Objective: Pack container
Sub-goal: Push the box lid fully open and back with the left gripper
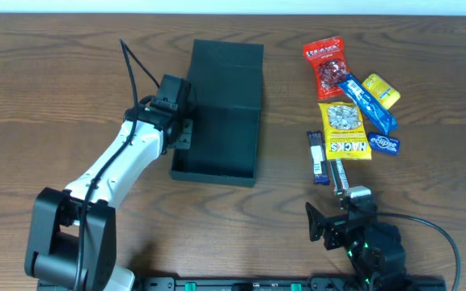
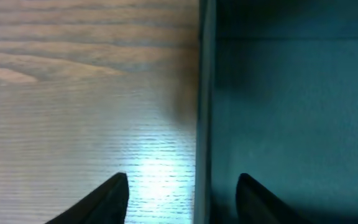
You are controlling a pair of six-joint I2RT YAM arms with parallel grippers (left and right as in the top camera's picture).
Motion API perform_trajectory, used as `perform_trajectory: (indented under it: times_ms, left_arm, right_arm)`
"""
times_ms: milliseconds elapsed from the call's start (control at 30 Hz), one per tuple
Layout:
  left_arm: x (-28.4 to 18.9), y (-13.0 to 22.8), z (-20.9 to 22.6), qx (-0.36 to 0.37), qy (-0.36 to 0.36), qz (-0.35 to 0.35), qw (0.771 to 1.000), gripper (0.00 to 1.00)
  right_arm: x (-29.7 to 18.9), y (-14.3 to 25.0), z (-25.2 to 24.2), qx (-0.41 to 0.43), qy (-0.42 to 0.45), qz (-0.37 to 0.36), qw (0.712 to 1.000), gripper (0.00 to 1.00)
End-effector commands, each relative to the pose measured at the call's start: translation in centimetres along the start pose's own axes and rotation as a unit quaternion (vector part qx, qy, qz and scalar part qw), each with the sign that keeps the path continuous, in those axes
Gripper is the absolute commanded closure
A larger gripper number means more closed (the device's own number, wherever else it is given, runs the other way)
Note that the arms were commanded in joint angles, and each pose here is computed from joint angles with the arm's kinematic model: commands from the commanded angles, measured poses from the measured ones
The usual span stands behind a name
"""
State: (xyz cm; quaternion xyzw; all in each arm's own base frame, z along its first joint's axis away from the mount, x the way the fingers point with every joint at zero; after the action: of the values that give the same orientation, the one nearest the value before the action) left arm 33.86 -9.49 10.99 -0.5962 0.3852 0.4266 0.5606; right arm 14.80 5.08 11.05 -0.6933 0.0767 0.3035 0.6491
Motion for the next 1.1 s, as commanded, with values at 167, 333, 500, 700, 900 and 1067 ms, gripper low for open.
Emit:
perform_trajectory:
  times_ms: [167,333,500,700,900,1067]
  left_arm:
    - [2.6,1.5,-0.7,-0.003,0.021,0.052,0.998,0.78]
    - [2.8,1.3,-0.9,-0.057,0.026,0.048,0.997,0.92]
    - [2.7,1.3,-1.1,-0.102,0.029,0.050,0.993,0.94]
    - [2.7,1.1,-1.6,-0.116,0.048,0.052,0.991,0.94]
    - [2.7,1.0,-1.7,-0.087,0.051,0.047,0.994,0.94]
    - [2.7,0.8,-1.7,-0.056,0.055,0.041,0.996,0.94]
  right_arm:
    - [0.0,0.1,0.0,0.005,0.001,-0.001,1.000,0.01]
    - [0.0,0.1,0.0,0.005,0.001,-0.001,1.000,0.01]
    - [0.0,0.1,0.0,0.005,0.001,-0.001,1.000,0.01]
    - [0.0,0.1,0.0,0.005,0.001,-0.001,1.000,0.01]
    - [0.0,0.1,0.0,0.005,0.001,-0.001,1.000,0.01]
    - [0.0,0.1,0.0,0.005,0.001,-0.001,1.000,0.01]
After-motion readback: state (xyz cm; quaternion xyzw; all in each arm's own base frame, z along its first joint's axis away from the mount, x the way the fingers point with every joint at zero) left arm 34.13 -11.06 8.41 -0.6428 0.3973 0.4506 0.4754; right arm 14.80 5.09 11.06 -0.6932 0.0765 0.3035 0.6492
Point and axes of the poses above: each gripper's point midway between its finger pads, its own x axis out along the fingers, its own z axis along the line the jaws close on, y = z × x, the point moved 5 cm from there along -x, back along the fingers, and after that the axes turned 11 degrees about -x, right-handed, at the moved point
